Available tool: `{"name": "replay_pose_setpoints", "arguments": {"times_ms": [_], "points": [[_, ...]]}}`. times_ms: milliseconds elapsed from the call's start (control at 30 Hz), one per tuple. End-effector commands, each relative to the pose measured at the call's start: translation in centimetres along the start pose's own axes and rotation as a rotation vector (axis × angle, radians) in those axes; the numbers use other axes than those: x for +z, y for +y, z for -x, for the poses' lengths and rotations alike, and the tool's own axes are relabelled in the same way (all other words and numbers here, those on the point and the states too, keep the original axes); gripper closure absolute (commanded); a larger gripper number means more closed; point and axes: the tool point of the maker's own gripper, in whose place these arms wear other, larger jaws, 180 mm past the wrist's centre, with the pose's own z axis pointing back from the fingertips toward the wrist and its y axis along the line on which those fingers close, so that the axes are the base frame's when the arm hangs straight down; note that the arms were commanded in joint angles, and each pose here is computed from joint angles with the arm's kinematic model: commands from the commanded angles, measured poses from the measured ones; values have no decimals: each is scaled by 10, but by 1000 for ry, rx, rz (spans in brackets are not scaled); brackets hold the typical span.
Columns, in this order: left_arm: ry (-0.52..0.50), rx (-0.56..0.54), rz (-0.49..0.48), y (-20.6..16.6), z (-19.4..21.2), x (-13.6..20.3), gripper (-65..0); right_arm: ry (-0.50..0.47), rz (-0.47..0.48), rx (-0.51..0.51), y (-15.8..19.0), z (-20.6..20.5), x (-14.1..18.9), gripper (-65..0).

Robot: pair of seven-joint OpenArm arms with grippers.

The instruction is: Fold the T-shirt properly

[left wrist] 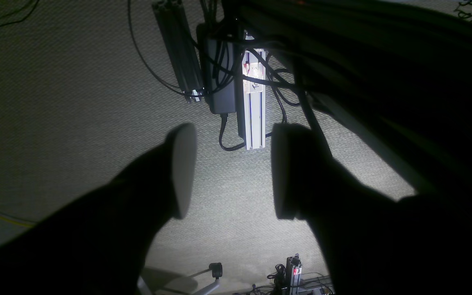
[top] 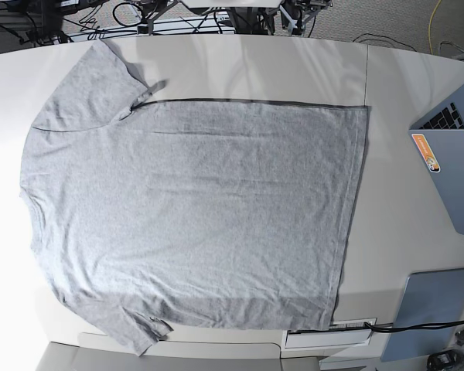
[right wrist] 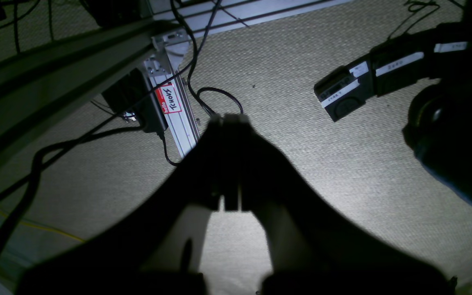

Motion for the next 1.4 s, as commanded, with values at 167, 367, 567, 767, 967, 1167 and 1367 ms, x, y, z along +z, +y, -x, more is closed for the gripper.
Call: {"name": "replay_pose_setpoints", "arguments": {"times_ms": [167,367,567,767,967,1167,1367], "points": [[-4,1,4,-2,1,0,-309,0,7,1,-4,2,1,0],[-3,1,3,-2,2,0,-309,15,12,2,-8,17,3,0],[15,2,-75,13,19,4,-309,17,39,8,-26,39,10,0],[2,-54,-65,28,30,16,-309,42,79,28,-59,65,22,0],[-62,-38,-39,44,38,41,-309,17,73,70,-76,90,40,0],[-76,-81,-68,60,53,77,-309,-20,94,144,-93,109,73,0],[-114,-131,-66,67,53,123,-307,-100,109,172,-107,101,124,0]]}}
